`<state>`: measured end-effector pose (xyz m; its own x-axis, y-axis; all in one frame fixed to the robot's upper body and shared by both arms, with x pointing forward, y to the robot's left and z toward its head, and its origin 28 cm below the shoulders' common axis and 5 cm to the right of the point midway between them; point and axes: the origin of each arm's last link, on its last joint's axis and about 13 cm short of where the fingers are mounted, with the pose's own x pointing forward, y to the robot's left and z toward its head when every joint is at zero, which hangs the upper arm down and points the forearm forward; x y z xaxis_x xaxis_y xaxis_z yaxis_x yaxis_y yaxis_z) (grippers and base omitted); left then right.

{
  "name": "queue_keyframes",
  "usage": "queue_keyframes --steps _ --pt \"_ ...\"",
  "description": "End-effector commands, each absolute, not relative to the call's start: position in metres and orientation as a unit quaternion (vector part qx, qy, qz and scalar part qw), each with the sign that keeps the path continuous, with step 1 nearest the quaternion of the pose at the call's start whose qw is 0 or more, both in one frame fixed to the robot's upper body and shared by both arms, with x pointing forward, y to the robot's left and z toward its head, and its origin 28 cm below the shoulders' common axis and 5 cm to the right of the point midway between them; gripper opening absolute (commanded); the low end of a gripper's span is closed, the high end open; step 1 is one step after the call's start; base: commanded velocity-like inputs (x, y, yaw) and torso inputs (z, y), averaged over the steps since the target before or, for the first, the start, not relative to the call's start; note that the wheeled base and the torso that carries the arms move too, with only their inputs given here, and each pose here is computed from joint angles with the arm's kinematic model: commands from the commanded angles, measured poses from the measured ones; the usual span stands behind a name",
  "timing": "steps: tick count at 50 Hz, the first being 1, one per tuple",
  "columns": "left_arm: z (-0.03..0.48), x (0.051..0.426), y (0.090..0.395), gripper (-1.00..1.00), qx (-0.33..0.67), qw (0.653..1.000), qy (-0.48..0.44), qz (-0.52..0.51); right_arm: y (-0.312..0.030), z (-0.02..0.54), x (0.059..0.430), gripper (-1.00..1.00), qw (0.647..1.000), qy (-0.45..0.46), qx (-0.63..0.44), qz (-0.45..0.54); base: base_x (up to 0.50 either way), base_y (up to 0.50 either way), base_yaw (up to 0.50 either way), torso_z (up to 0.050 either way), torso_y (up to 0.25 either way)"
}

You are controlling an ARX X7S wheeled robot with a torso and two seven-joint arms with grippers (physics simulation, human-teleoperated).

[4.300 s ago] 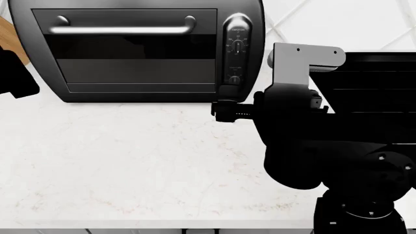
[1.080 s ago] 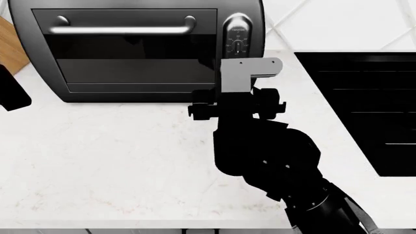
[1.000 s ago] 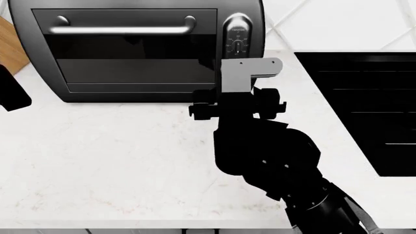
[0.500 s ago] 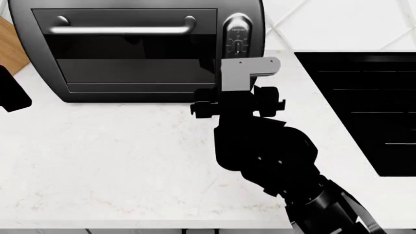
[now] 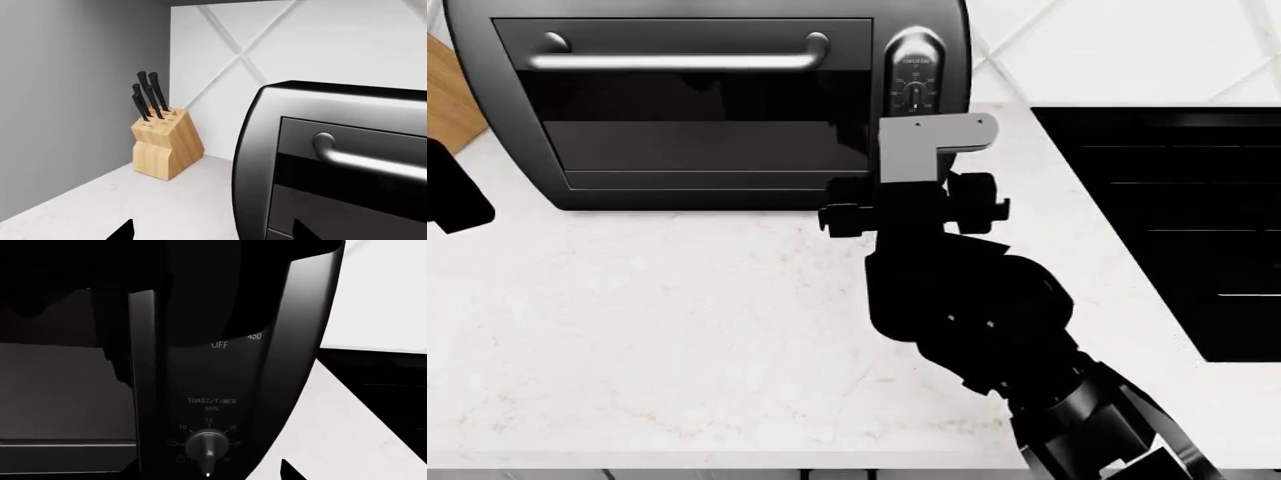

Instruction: Turn on the toaster oven by setting the timer.

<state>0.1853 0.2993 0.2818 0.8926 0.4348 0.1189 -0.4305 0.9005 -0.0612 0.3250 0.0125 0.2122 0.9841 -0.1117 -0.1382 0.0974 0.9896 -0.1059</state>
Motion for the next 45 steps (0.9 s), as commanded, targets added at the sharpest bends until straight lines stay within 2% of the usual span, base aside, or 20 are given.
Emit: queue_keyframes --steps 1,15,16,45 --pt "0.2814 0.185 0.2995 1.0 -0.016 0.973 -0.064 0.223 0.0128 0.21 0.3299 1.0 0.995 0.073 -0.05 -0.052 0.0 0.0 0.0 0.0 0.0" --pt "0.2811 0.1857 0.2995 1.0 -0.016 0.972 -0.064 0.224 0.0132 0.2084 0.3299 1.0 0.995 0.073 -0.052 -0.052 0.0 0.0 0.0 0.0 0.0" --pt "0.2811 0.1858 0.2995 1.0 -0.016 0.972 -0.063 0.224 0.0131 0.2084 0.3306 -1.0 0.995 0.074 -0.052 -0.053 0.0 0.0 0.0 0.0 0.0" --pt "0.2791 0.1862 0.2996 1.0 -0.016 0.973 -0.058 0.223 0.0121 0.2079 0.3319 -1.0 0.995 0.07 -0.048 -0.055 0.0 0.0 0.0 0.0 0.0"
